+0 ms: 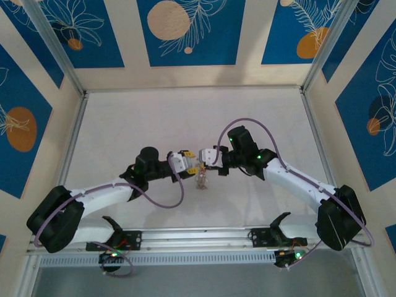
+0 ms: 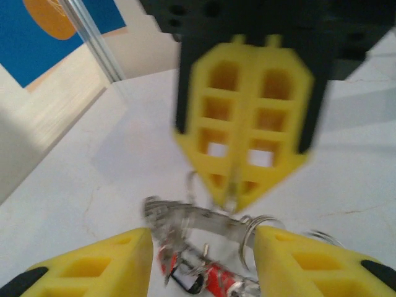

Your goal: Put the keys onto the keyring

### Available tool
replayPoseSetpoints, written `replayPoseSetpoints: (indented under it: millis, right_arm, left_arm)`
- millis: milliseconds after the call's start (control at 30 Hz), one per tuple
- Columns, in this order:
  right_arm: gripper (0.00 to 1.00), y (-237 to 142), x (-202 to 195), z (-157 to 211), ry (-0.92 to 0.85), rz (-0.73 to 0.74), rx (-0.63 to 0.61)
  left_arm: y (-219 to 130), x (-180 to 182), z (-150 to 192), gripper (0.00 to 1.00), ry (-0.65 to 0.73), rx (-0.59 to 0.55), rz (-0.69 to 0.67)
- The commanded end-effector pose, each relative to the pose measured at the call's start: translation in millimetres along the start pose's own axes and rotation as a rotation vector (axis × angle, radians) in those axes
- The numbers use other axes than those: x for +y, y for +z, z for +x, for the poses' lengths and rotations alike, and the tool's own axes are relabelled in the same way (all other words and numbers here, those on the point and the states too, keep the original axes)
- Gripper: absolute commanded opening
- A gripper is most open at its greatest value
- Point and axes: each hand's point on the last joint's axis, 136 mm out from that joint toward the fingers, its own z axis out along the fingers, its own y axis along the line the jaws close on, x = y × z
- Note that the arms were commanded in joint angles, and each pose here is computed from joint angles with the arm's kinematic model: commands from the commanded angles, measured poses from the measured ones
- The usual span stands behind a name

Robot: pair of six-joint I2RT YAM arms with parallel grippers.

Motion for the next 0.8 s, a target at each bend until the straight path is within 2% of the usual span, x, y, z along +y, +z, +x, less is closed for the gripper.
replayPoseSetpoints:
  millis: [0, 167, 267, 467, 667, 767]
  right_arm:
    - [0.0, -7, 14, -21, -0.008, -0.057, -0.108]
    - [0.0, -9, 12, -22, -0.011, -0.052, -0.121]
    - [0.0, -13, 9, -20, -0.001, -0.041, -0.122]
    - [0.0, -16, 10, -17, -0.001, -0.037, -0.124]
    - [0.0, -14, 0, -9, 0.017, 0.012, -0.08]
    - [0.0, -15, -7, -5, 0.031, 0.047, -0.061]
  left_arm:
    - [3, 14, -10, 0.46, 0.045, -0.029, -0.047]
    - [10, 9, -11, 0.46, 0.048, -0.051, 0.001]
    - [8, -4, -16, 0.45, 0.053, -0.087, 0.074]
    - [5, -13, -20, 0.33, 0.048, -0.1, 0.131]
    - [-1, -20, -26, 0.33, 0.048, -0.095, 0.18]
    - [-3, -28, -22, 0.3, 0.029, -0.087, 0.21]
